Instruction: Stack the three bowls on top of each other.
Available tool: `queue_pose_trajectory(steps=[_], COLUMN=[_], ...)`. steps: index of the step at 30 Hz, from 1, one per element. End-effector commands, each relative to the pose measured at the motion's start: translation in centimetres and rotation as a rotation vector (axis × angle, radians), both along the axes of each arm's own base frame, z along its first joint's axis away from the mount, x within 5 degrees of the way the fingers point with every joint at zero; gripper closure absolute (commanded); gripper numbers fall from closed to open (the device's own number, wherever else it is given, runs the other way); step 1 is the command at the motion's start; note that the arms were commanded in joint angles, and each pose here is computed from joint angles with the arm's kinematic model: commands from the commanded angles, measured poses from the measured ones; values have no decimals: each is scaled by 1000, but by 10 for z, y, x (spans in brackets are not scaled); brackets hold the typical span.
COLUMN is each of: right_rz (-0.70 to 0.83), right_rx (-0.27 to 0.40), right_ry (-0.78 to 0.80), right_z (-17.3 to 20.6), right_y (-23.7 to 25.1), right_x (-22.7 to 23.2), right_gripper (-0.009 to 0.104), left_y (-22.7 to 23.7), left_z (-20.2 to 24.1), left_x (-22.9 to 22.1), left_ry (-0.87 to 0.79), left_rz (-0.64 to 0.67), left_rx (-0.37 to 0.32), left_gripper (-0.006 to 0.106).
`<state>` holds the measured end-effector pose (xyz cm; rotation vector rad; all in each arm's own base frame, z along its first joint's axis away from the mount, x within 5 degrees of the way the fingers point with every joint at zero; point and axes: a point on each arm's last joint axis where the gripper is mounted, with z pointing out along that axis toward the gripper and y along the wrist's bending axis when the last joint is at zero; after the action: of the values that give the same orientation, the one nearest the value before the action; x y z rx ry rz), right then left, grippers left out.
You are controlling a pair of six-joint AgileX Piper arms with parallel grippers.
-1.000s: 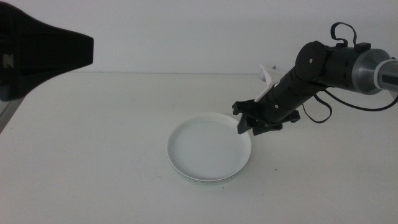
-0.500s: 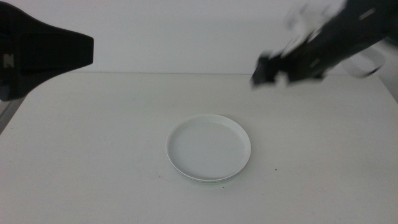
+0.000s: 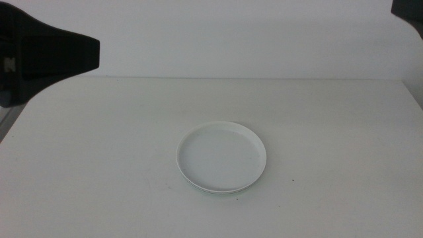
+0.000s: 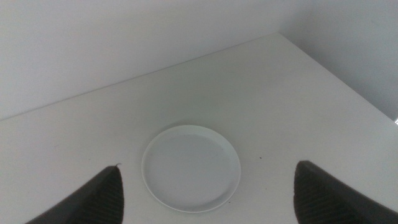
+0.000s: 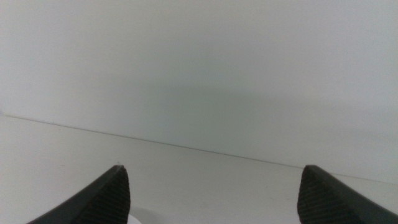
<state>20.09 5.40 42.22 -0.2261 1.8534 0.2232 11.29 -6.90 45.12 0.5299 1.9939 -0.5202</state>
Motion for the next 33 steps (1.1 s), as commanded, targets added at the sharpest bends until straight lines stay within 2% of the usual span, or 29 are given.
queue_pose_trajectory(steps=[1, 9, 11, 20, 25, 29, 33], right_rz=[-16, -28, -28, -28, -28, -28, -28], right_rx=[8, 54, 86, 89, 90, 90, 90], right_ry=[-44, -32, -17, -21, -23, -23, -23], right_z=[-1, -1, -1, -1, -1, -1, -1], right_y=[-3, -3, -2, -2, -2, -2, -2], right_x=[-3, -3, -3, -3, -3, -3, -3], right_gripper=[3, 3, 3, 3, 3, 3, 3], left_y=[0, 0, 0, 0, 17, 36, 56], left_z=[1, 1, 1, 1, -13, -21, -34], left_x=[0, 0, 0, 0, 2, 3, 4], left_ry=[-11, -11, -11, -11, -59, -184, -357], left_rz=[0, 0, 0, 0, 136, 334, 500], left_rx=[-11, -11, -11, -11, 41, -48, 4], left_gripper=[7, 7, 7, 7, 7, 7, 7])
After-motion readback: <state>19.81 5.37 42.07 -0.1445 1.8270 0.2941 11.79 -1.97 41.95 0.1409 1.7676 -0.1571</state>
